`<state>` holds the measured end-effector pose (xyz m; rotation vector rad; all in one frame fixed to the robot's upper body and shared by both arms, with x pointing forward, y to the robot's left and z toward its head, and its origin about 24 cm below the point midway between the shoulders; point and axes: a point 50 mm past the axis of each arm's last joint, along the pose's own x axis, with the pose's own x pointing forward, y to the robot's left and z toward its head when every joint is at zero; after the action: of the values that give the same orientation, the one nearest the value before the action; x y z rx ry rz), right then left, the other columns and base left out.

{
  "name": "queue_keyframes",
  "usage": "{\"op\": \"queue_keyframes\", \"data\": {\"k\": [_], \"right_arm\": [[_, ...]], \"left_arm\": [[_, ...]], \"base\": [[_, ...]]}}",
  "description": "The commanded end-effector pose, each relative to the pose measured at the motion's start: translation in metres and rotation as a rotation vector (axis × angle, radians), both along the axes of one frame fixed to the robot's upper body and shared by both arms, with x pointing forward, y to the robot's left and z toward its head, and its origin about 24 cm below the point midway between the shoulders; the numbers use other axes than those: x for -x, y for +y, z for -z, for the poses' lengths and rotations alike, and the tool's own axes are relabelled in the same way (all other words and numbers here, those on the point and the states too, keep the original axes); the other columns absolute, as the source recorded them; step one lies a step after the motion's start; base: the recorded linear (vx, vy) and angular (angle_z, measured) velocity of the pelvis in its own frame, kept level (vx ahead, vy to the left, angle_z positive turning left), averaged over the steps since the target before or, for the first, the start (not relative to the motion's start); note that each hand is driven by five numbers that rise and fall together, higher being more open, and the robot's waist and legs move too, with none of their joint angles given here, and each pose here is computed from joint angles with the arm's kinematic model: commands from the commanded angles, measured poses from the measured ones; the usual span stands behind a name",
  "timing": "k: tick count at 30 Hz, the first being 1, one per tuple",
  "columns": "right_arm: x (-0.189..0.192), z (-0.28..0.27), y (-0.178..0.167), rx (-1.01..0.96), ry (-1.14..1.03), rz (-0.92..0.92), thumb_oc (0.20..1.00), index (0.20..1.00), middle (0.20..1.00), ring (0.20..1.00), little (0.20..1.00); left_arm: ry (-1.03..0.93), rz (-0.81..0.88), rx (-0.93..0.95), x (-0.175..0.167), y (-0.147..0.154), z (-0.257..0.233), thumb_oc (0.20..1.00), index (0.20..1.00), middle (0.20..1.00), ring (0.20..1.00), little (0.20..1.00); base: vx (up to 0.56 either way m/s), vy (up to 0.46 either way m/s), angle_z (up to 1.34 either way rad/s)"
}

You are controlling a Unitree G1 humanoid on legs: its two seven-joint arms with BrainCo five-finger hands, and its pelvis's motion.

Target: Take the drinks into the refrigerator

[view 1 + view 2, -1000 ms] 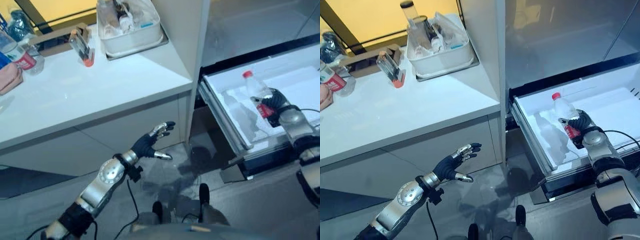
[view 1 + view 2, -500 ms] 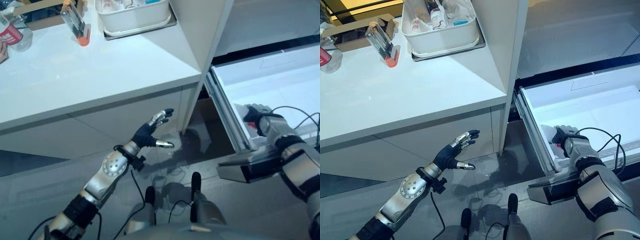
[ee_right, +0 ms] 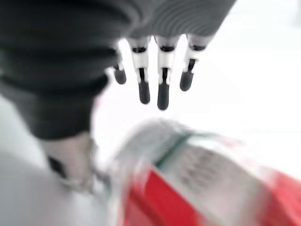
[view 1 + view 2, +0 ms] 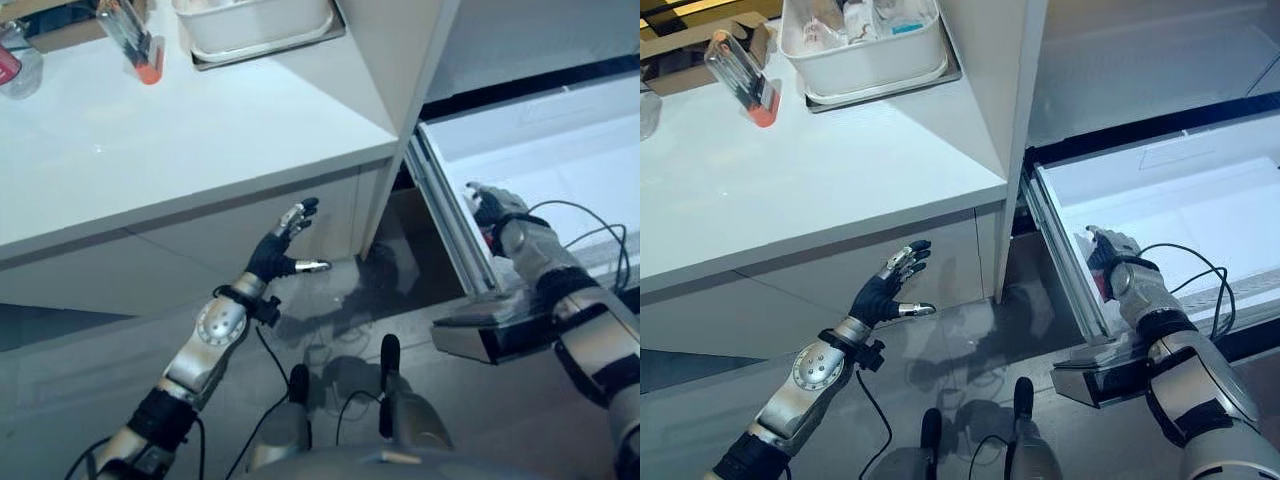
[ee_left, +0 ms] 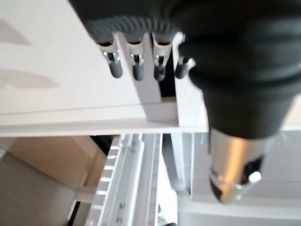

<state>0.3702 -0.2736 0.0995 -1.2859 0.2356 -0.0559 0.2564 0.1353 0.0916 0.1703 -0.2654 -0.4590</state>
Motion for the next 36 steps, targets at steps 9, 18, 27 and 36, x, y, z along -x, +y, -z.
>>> {"op": "queue_keyframes", "data": {"k": [9,18,27,36], "right_arm": [[0.012,0.025,0.020,-0.635,-0.260,0.121,1.000,1.000,1.000,1.000,1.000],[0.060,-0.024,-0.033,-0.875,-0.664,0.107,1.000,1.000,1.000,1.000,1.000],[0.130,-0.046,-0.093,-0.934,-0.999,0.242,1.000,1.000,1.000,1.000,1.000],[0.165,-0.016,-0.144,-0.953,-0.991,0.502,1.000,1.000,1.000,1.000,1.000]], "left_arm": [[-0.170,0.108,-0.039,-0.001,-0.018,-0.027,1.000,1.000,1.000,1.000,1.000],[-0.032,0.165,0.038,0.001,-0.016,-0.009,1.000,1.000,1.000,1.000,1.000],[0.024,0.161,0.022,0.009,-0.006,0.003,1.000,1.000,1.000,1.000,1.000],[-0.057,0.249,-0.012,0.014,-0.008,-0.017,1.000,1.000,1.000,1.000,1.000]], "base": [[0.02,0.004,0.01],[0.05,0.006,-0.01],[0.03,0.013,-0.12],[0.04,0.008,-0.19]]}}
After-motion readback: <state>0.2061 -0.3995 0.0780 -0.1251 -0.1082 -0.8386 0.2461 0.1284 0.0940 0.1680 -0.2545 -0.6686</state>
